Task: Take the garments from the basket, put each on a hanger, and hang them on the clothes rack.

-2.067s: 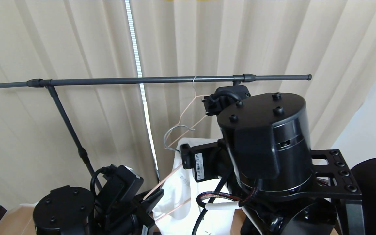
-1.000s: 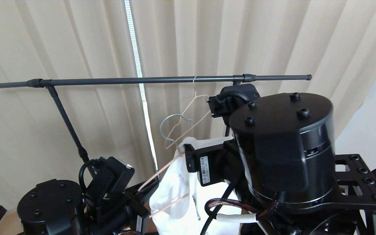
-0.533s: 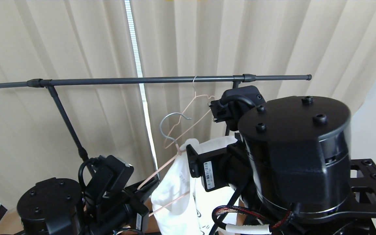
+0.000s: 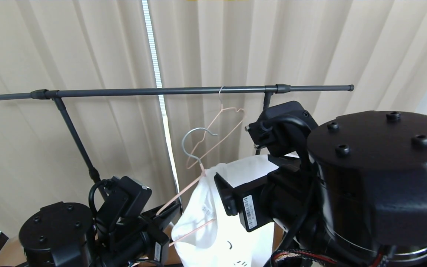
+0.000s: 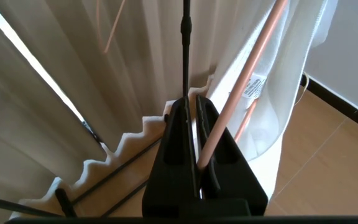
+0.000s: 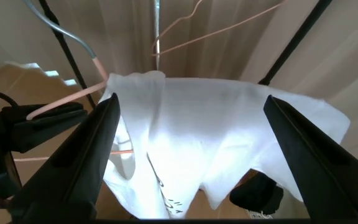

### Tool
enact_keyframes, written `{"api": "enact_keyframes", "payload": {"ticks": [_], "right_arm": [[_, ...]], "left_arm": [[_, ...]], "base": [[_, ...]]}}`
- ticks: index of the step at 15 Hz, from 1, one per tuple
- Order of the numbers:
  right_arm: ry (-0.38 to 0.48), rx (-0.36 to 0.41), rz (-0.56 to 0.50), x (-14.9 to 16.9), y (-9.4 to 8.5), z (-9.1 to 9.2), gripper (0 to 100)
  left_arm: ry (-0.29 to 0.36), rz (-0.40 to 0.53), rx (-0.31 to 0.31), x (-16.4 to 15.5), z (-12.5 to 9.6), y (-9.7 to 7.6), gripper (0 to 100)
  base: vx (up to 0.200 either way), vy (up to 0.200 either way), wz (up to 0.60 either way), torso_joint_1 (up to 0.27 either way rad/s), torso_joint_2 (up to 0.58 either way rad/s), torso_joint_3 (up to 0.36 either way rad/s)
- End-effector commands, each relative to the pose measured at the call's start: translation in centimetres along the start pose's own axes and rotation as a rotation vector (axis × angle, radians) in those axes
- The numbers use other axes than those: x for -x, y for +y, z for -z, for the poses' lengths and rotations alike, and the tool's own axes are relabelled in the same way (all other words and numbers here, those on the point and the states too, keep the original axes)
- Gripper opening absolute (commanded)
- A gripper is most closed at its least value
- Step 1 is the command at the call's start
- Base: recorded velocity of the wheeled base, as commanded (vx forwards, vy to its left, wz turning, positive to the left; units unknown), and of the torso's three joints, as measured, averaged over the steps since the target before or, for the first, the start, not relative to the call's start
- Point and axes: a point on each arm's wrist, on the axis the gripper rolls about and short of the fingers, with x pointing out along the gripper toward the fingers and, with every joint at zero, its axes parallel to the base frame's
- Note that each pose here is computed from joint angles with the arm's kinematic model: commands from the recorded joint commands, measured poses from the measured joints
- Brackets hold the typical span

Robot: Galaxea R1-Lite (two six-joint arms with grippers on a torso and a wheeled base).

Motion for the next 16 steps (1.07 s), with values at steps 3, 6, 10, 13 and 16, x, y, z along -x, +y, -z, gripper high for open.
{"api": "enact_keyframes", "payload": {"ticks": [3, 6, 10, 13, 16], "right_arm": [[0.015, 0.037, -0.034, 0.5, -0.8, 0.4, 100], [0.035, 0.085, -0.143, 0.4, -4.2, -0.1, 100], [0.006, 0.344, -0.312, -0.2, -11.1, -2.5, 100], [0.126, 0.537, -0.491, -1.0, -14.7, -4.5, 100], [0.252, 0.728, -0.641, -4.0, -17.1, -5.3, 100]], "left_arm": [[0.001, 0.001, 0.000, 0.0, 0.0, 0.0, 0], [0.001, -0.019, 0.002, 0.0, 0.0, 0.6, 0], [0.014, -0.025, 0.002, 0.1, 0.3, 0.8, 0], [0.024, -0.012, -0.032, 0.3, 0.6, 0.8, 0], [0.040, 0.033, -0.061, 0.6, 1.0, 0.7, 0]], "base": [[0.000, 0.000, 0.00, 0.000, 0.00, 0.000], [0.000, 0.000, 0.00, 0.000, 0.00, 0.000], [0.000, 0.000, 0.00, 0.000, 0.00, 0.000], [0.000, 0.000, 0.00, 0.000, 0.00, 0.000], [0.000, 0.000, 0.00, 0.000, 0.00, 0.000]]}}
